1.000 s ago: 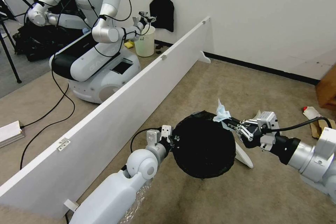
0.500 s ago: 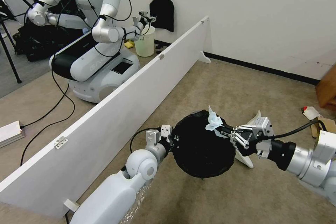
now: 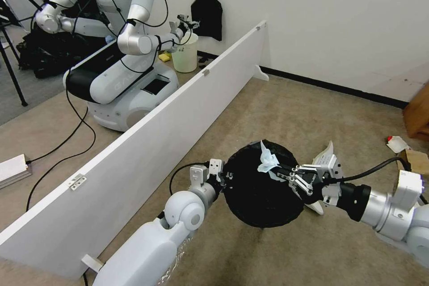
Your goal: Pick up the trash bin, then pick up the garbage from the floor and place it into the trash bin.
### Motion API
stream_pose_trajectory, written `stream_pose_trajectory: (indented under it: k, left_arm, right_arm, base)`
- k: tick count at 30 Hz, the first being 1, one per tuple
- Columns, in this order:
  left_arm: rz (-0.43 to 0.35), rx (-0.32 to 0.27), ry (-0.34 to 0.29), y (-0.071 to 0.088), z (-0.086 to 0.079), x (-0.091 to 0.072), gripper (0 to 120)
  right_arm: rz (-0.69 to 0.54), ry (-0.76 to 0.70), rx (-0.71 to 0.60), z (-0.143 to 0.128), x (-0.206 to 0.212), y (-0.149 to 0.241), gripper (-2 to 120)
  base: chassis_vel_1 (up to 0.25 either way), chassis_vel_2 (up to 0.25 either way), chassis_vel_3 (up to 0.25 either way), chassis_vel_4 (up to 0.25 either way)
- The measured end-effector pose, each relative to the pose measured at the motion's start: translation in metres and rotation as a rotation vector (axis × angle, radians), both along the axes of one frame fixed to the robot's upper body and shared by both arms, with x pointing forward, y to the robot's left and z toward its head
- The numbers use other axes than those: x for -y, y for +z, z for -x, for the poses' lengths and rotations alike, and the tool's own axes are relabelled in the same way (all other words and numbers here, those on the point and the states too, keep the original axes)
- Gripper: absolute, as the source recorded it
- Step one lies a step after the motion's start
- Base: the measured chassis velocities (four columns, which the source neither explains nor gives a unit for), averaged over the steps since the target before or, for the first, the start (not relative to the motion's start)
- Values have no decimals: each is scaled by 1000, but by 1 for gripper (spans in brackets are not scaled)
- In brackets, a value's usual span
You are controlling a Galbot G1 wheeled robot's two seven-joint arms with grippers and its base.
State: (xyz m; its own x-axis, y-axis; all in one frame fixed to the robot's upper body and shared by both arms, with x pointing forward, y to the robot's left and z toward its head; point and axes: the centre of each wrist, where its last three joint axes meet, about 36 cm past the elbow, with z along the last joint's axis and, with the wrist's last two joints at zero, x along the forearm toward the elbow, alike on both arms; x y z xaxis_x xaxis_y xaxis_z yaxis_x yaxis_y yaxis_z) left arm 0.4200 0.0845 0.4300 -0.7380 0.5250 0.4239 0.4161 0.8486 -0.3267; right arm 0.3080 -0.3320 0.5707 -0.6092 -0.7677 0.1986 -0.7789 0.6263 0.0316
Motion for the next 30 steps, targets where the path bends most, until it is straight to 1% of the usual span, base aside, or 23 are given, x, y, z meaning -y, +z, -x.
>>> stream_pose_trajectory:
  k: [4,12,14,15,16,17,19,20,21,22,23,24,25,27,28,30]
  left_arm:
    - [10,5,-8,3,3,3,0]
    - [15,11,-12,6,7,2,0]
    - [17,13,-11,7,7,1,0]
    - [17,13,-11,7,7,1,0]
    - [18,13,-11,8,7,1,0]
    - [18,13,-11,8,7,1,0]
    - [19,12,-8,8,9,-2,0]
    - [19,12,-8,8,9,-2,0]
    - [18,9,-5,7,10,-3,0]
    - [16,5,-3,5,11,-4,0]
    - [16,5,-3,5,11,-4,0]
    - [15,-1,0,3,13,-6,0]
    - [15,-1,0,3,13,-6,0]
    - [14,-7,2,1,16,-9,0]
    - [14,-7,2,1,16,-9,0]
    - [13,-11,4,0,19,-10,0]
  right_arm:
    - [1,-5,-9,-1,0,-8,0]
    - [9,-8,-22,-3,2,-18,0]
    - [12,-12,-24,-3,3,-21,7]
    - [12,-12,-24,-3,3,-21,7]
    - [13,-16,-26,-4,4,-22,11]
    - [13,-16,-26,-4,4,-22,11]
    - [14,-23,-28,-4,5,-28,27]
    - [14,-23,-28,-4,5,-28,27]
    - [17,-23,-28,-4,5,-29,30]
    - [21,-24,-28,-4,5,-30,37]
    - [21,-24,-28,-4,5,-30,37]
    - [25,-19,-31,-3,5,-31,45]
    - [25,-19,-31,-3,5,-31,45]
    - [29,-16,-32,-2,6,-33,54]
    - [29,-16,-32,-2,6,-33,54]
    - [34,-13,-31,-2,6,-34,67]
  base:
    - [0,0,0,0]
    - [0,0,0,0]
    - [0,0,0,0]
    - [0,0,0,0]
    - [0,0,0,0]
    - [0,0,0,0]
    - [0,0,0,0]
    - [0,0,0,0]
    - [0,0,0,0]
    - [0,0,0,0]
    - [0,0,0,0]
    - [0,0,0,0]
    - [0,0,0,0]
    - [0,0,0,0]
    - [0,0,0,0]
    - [0,0,0,0]
